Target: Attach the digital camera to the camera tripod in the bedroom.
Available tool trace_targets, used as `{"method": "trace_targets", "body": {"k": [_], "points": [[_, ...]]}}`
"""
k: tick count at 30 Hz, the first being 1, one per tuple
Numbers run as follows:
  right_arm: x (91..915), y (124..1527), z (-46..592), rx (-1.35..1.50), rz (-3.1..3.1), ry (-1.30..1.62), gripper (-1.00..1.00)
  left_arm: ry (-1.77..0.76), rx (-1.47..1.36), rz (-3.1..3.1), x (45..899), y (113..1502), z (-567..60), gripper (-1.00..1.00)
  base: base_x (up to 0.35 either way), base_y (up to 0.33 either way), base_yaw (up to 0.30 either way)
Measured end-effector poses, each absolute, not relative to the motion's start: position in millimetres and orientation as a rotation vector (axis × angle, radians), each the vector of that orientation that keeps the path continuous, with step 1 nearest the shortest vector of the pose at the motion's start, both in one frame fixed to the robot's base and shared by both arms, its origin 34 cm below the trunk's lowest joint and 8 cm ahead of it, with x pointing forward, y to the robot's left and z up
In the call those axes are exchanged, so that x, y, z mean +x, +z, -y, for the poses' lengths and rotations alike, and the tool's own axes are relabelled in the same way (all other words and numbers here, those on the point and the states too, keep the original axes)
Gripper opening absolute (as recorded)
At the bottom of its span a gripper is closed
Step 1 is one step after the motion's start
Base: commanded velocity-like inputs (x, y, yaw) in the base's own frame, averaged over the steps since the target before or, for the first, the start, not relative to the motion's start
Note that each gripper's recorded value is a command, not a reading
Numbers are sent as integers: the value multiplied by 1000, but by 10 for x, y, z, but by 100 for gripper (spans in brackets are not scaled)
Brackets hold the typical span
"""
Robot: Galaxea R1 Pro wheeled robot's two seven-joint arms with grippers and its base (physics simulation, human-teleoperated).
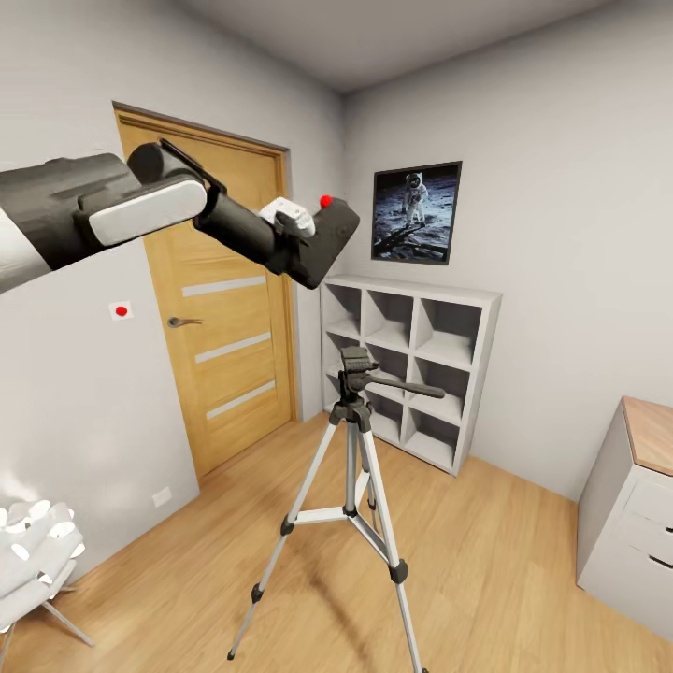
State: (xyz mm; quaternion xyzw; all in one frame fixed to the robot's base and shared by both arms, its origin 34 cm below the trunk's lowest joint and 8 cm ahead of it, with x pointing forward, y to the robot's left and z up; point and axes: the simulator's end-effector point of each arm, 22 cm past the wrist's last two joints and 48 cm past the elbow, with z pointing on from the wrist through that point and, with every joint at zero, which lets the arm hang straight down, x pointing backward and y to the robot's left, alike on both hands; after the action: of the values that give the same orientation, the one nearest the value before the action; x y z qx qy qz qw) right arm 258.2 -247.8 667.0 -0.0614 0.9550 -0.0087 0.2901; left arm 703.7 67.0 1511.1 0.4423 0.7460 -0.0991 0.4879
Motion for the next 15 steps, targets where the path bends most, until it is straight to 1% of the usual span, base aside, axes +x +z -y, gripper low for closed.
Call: {"method": "trace_targets", "body": {"k": [3, 5, 9, 12, 15], "points": [[2582, 6670, 2478, -164, -2548, -23, 100, -78, 1115, -1796, 7172, 15081, -769, -100, 0, 0, 0], [2582, 6670, 2478, -163, -2548, -23, 100, 70, 1108, -1846, 7311, 15025, -1021, -100, 0, 0, 0], [2582, 6671, 2478, -164, -2548, -23, 100, 217, 1116, -1902, 7369, 14957, -1229, -100, 0, 0, 0], [2582, 6671, 2477, -164, -2548, -23, 100, 291, 1121, -1899, 7407, 14976, -1298, -100, 0, 0, 0], [2584, 6672, 2477, -164, -2547, -23, 100, 275, 1148, -1905, 7357, 14970, -1262, -100, 0, 0, 0]]}}
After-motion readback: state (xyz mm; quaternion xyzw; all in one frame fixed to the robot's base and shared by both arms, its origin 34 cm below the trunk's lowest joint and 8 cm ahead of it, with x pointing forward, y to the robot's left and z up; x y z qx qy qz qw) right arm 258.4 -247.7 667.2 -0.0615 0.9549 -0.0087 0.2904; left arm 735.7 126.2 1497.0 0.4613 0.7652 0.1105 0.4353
